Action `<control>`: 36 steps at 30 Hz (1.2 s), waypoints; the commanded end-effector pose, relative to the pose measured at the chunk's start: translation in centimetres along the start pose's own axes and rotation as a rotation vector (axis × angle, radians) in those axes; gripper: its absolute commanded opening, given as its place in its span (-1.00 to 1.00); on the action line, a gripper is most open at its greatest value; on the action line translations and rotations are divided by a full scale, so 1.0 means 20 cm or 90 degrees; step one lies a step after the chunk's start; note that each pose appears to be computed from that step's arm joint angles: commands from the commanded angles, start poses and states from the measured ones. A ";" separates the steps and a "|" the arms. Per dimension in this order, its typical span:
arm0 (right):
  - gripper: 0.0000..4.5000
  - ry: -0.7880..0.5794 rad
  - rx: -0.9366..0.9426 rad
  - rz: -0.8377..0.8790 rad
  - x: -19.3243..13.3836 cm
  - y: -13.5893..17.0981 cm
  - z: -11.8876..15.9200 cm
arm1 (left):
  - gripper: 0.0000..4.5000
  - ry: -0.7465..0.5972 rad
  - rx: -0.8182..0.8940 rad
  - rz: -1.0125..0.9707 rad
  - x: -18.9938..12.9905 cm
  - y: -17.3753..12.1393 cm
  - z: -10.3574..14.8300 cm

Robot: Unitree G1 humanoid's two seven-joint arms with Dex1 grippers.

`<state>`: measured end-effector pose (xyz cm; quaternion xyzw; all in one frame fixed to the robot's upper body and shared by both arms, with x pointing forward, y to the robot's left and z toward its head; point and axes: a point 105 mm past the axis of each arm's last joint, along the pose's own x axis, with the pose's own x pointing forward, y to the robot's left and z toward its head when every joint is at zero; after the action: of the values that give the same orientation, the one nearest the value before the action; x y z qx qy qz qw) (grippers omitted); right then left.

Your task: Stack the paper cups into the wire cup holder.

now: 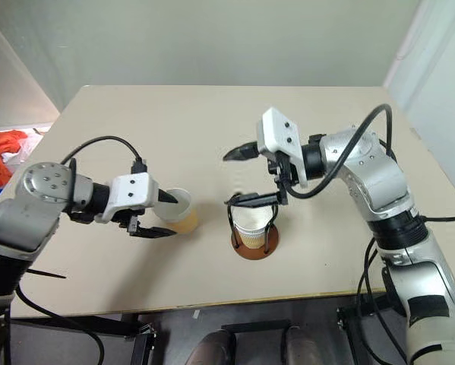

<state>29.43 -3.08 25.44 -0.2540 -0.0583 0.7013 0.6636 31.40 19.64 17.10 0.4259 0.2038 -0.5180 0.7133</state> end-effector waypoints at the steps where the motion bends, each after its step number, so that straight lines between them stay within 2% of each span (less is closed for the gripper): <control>1: 0.90 -0.011 -0.035 -0.026 -0.04 -0.01 0.08 | 0.64 0.008 0.032 0.004 0.00 0.03 0.02; 3: 0.91 -0.007 -0.033 -0.036 -0.04 -0.01 0.07 | 0.47 0.001 0.036 -0.007 0.00 0.04 0.03; 5: 0.91 -0.003 -0.034 -0.045 -0.06 -0.01 0.07 | 0.20 -0.001 0.039 -0.009 0.00 0.05 0.03; 12: 0.91 -0.008 -0.022 -0.055 -0.16 0.01 0.08 | -0.94 0.004 0.049 -0.024 -0.03 0.07 0.03; 13: 0.91 -0.009 -0.019 -0.053 -0.18 0.02 0.08 | -0.99 0.003 0.050 -0.025 -0.03 0.07 0.03; 18: 0.91 -0.016 0.028 -0.072 -0.35 0.13 0.04 | -0.99 -0.041 0.062 -0.047 -0.10 0.09 0.10; 23: 0.91 -0.013 0.094 -0.195 -0.63 0.25 -0.03 | -0.99 -0.187 0.138 -0.050 -0.31 0.17 0.39; 28: 0.91 0.009 0.124 -0.346 -0.87 0.33 -0.06 | -0.99 -0.323 0.220 -0.082 -0.45 0.19 0.70; 33: 0.91 0.041 0.178 -0.395 -0.96 0.48 -0.07 | -0.99 -0.374 0.291 -0.165 -0.42 0.14 0.87; 36: 0.91 0.054 0.196 -0.409 -0.98 0.52 -0.07 | -0.99 -0.372 0.322 -0.209 -0.37 0.11 0.91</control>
<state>21.17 -23.76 23.83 -0.1257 0.0191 0.4473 0.8853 28.76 9.46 33.09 0.3737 -0.0626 -0.7397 0.5561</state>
